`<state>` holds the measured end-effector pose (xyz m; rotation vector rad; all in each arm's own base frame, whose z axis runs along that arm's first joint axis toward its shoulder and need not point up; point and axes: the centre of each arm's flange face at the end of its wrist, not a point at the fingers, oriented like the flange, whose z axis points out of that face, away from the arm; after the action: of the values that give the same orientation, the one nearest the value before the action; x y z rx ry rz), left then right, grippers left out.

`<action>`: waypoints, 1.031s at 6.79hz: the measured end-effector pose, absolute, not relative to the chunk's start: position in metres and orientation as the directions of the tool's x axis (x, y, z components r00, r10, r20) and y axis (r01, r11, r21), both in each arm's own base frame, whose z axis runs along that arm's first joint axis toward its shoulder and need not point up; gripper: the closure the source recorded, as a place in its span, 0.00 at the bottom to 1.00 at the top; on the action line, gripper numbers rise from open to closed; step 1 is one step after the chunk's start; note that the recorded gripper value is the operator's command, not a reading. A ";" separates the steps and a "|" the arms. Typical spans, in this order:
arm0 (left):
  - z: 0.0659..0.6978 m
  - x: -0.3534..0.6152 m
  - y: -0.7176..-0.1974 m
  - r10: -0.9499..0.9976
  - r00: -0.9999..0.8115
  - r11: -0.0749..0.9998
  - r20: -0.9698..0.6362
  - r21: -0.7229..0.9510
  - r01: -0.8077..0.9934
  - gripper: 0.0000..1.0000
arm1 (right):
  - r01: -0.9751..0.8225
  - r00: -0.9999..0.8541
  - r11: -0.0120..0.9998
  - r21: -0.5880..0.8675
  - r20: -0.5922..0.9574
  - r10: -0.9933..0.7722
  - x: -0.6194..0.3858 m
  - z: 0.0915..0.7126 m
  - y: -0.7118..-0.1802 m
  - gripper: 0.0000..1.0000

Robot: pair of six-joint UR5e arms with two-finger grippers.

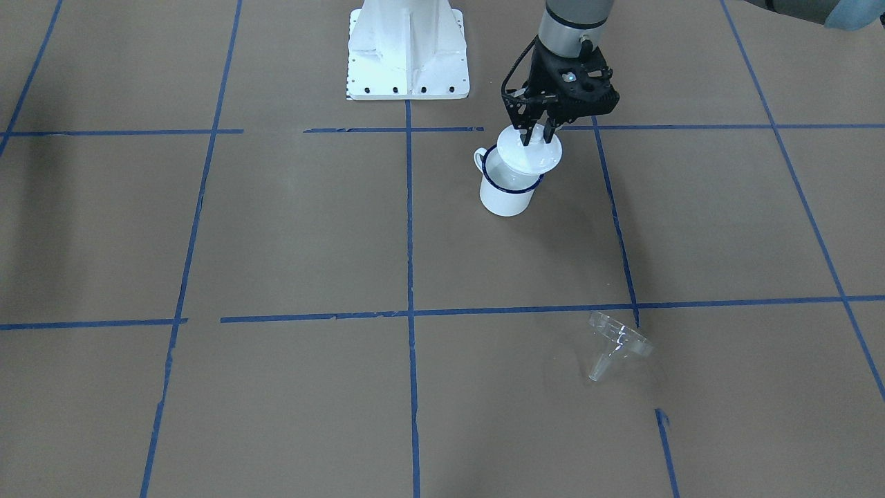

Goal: Place funnel on cup
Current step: 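Set the white lid on the table beside the mug and open the left gripper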

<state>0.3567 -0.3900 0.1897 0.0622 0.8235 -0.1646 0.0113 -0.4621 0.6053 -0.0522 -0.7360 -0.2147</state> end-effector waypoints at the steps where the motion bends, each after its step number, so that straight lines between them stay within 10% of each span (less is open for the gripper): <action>1: 0.194 0.336 -0.398 -0.077 0.683 0.987 -0.727 0.041 0.155 1.00 | 0.212 0.720 0.977 0.028 0.671 -0.176 0.011 0.605 -0.462 0.00; 7: 0.312 0.349 -0.405 -0.050 0.679 0.983 -0.733 0.085 0.164 1.00 | 0.212 0.720 0.977 0.028 0.671 -0.176 0.011 0.605 -0.462 0.00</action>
<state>0.3494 -0.4049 0.3123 0.1486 0.8165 -0.1207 0.0113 -0.4623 0.6054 -0.0526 -0.7360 -0.2145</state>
